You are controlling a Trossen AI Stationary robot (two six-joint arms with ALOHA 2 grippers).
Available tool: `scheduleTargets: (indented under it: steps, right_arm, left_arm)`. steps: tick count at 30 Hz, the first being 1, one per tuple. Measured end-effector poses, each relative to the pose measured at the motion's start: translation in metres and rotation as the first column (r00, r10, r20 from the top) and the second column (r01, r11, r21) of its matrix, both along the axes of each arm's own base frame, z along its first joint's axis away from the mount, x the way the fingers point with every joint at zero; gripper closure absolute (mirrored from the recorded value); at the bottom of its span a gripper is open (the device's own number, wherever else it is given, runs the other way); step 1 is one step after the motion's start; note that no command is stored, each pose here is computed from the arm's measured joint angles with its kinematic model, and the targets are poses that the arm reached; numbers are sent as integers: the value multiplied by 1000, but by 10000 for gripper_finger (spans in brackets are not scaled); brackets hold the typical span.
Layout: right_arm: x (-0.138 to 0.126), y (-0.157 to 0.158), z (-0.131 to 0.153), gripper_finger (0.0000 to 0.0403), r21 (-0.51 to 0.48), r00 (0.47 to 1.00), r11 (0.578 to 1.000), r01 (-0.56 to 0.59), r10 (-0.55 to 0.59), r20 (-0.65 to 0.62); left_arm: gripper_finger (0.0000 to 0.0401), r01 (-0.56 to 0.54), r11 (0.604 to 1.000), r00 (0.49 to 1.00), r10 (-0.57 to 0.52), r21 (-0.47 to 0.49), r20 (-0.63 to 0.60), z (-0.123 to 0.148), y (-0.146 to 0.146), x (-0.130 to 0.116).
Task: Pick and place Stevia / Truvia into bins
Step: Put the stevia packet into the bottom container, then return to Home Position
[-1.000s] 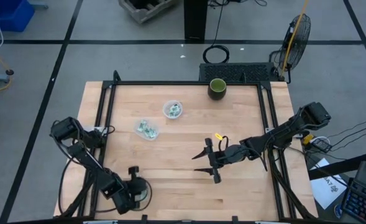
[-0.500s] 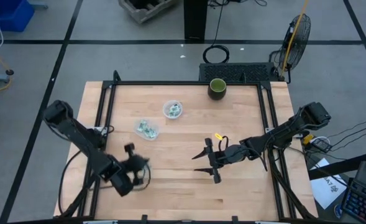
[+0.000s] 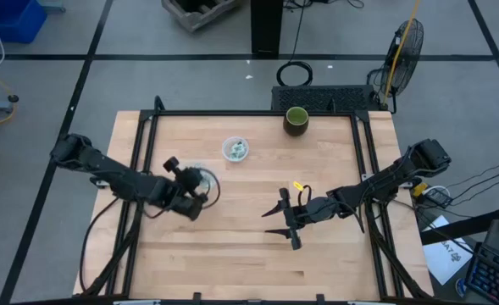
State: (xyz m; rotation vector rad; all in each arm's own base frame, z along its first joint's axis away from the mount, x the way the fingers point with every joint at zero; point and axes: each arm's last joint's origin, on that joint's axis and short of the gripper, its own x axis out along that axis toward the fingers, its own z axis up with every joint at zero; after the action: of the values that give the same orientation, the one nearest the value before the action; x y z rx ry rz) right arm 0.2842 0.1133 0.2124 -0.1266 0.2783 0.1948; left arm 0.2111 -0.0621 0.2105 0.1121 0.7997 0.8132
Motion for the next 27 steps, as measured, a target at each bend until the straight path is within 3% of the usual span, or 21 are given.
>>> scheduleTargets:
  steps: [3,9,16,21,24,27]
  right_arm:
    - [0,0,0,193,0,1000,1000,0,0,0]
    - [0,0,0,193,-1,1000,1000,0,0,-3]
    - [0,0,-1,193,-2,1000,1000,0,0,-5]
    - [0,0,-1,193,22,1000,1000,7,-7,-10]
    - [0,0,-1,193,25,1000,1000,9,-9,-11]
    - [0,-1,-1,196,8,999,999,31,-31,-15]
  left_arm:
    - [396,-59,998,996,58,-9,-70,-9,19,0]
    - [371,-210,977,976,207,-44,-60,-20,46,-2]
    - [346,-188,980,982,189,-64,17,-22,50,8]
    - [339,-76,993,989,87,-93,121,-18,34,19]
    - [339,109,984,984,-86,-139,159,-13,15,28]
    - [339,299,942,933,-255,-154,253,-5,-7,36]
